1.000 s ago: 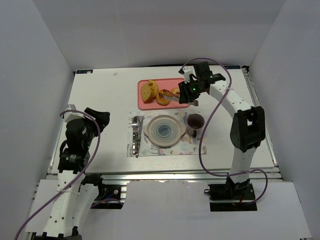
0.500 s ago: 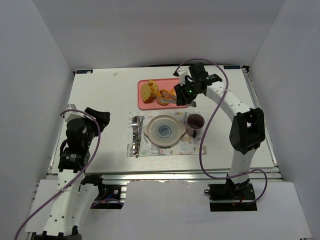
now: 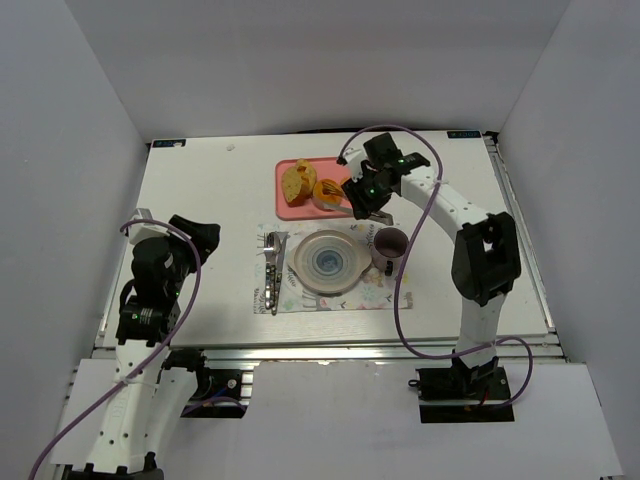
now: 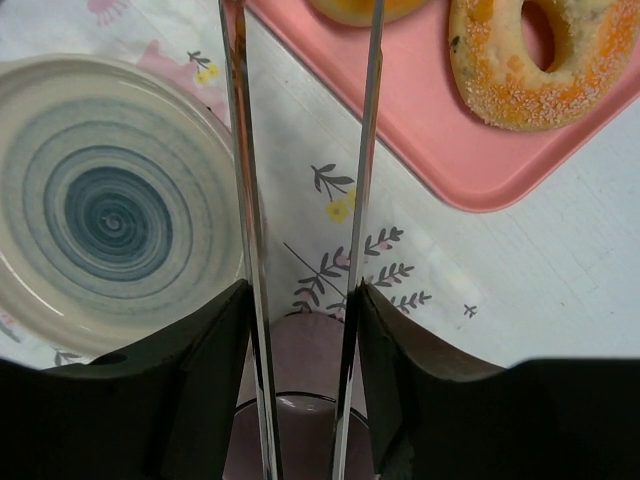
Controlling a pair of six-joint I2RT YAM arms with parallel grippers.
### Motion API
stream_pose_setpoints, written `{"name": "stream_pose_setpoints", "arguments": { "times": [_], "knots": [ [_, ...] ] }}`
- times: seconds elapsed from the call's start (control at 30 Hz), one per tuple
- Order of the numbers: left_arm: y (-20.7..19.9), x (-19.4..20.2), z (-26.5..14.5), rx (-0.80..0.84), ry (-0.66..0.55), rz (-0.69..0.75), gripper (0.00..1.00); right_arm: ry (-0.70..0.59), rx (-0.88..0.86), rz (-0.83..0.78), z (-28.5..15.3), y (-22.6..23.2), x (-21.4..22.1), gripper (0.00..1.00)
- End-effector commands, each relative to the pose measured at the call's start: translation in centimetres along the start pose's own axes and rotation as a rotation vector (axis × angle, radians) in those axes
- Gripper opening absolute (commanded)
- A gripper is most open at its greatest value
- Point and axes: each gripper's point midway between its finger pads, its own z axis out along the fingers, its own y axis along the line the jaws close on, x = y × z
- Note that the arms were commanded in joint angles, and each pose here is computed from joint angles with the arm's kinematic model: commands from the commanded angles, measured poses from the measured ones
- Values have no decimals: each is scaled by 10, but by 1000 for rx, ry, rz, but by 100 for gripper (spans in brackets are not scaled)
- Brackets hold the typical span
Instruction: Place the bread
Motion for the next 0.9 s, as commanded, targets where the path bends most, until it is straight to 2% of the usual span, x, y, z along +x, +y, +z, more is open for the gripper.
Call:
{"name": "stream_pose_setpoints", "arguments": {
  "times": [0.0, 0.2, 0.57, 0.87],
  "knots": [
    [-1, -4, -2, 5, -20, 2, 84, 14, 61, -79, 1, -3, -9, 50],
    [-1, -5, -4, 5, -26, 2, 84, 37, 99, -157, 0, 1, -18, 46],
    [1, -5, -5, 4, -32, -2, 84, 67, 112, -186, -1, 1, -18, 38],
    [2, -6, -9, 4, -40, -4, 84, 114, 136, -180, -1, -1, -5, 18]
  ]
}}
